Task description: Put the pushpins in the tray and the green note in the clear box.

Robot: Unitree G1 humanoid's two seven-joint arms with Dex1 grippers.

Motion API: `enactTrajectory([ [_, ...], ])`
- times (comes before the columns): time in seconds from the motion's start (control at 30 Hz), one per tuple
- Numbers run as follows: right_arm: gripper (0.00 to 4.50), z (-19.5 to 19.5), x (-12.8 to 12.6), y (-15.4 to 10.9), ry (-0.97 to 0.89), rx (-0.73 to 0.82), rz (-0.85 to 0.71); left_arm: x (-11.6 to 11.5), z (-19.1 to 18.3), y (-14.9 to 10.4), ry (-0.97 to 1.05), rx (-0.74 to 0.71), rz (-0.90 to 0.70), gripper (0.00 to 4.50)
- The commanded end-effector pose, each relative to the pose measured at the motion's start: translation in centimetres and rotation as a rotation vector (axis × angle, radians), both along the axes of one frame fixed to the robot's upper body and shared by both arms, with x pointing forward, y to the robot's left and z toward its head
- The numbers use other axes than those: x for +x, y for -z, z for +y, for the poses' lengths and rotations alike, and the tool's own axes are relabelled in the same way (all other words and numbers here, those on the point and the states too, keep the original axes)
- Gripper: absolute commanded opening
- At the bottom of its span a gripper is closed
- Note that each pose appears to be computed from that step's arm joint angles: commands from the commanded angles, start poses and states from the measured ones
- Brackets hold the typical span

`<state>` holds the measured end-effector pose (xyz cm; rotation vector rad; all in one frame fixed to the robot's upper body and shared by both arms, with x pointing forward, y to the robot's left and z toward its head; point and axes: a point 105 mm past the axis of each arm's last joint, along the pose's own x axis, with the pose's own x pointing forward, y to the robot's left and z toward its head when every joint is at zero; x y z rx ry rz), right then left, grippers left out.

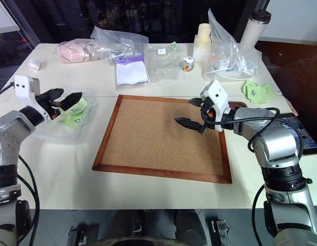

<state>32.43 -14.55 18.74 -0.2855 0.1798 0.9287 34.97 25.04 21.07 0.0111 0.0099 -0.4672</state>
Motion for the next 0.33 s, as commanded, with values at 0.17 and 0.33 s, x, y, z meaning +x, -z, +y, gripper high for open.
enactTrajectory([
  [0.17,4.50,-2.0,-0.5,-0.7,0.038,-0.048,-0.047,-4.5,-7.9,0.4,0.462,0.076,0.040,4.49],
  [0.33,4.50,-2.4,-1.2,-0.6,0.046,-0.073,-0.056,-5.9,-9.2,2.6,0.572,0.170,0.105,4.49],
])
